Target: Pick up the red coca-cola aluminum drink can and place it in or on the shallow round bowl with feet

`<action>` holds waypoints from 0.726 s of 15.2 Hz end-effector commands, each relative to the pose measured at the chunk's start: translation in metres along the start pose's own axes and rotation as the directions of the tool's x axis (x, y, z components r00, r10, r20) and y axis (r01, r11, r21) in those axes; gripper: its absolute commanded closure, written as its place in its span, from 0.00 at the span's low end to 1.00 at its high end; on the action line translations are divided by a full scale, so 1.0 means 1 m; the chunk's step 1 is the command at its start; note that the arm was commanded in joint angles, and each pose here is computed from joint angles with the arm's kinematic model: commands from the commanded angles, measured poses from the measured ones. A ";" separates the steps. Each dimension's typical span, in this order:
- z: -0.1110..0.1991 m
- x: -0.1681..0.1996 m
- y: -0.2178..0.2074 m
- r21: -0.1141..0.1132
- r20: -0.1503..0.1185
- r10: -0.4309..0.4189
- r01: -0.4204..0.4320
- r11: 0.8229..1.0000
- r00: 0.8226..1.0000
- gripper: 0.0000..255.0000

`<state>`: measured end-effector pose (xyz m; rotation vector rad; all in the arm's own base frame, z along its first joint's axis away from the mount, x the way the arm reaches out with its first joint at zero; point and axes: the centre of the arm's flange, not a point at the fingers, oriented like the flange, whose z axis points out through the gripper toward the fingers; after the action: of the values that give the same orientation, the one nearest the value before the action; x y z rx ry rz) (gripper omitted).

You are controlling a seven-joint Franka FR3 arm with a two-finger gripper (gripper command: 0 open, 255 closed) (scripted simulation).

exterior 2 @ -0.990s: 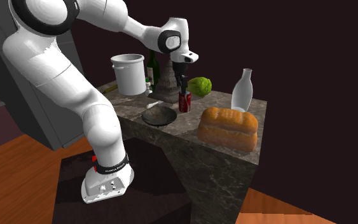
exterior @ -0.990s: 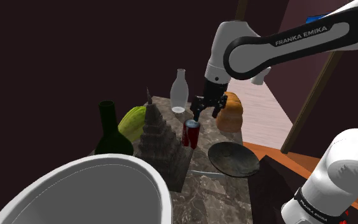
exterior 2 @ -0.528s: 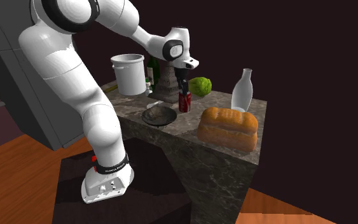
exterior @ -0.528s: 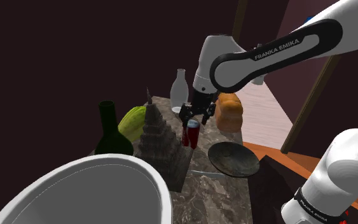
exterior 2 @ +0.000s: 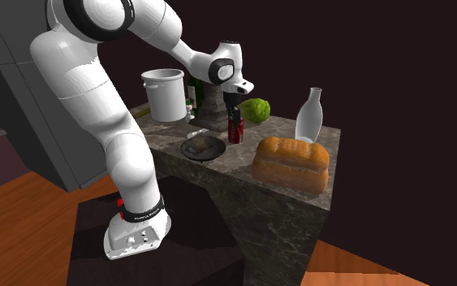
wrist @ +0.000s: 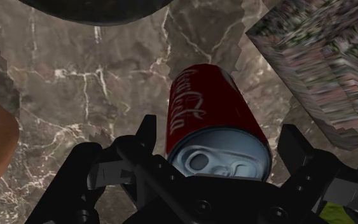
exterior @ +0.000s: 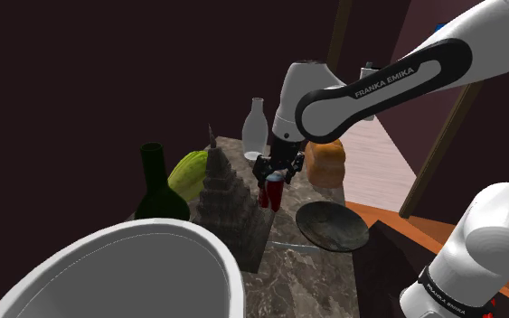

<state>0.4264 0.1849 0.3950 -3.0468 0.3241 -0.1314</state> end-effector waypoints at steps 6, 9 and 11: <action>0.000 0.000 0.000 0.000 0.000 0.000 0.000 1.000 1.000 1.00; 0.000 0.000 0.000 0.000 0.000 0.000 0.000 1.000 1.000 1.00; 0.000 0.000 0.000 0.000 0.000 0.000 0.000 1.000 1.000 1.00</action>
<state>0.4269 0.1843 0.3956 -3.0463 0.3251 -0.1343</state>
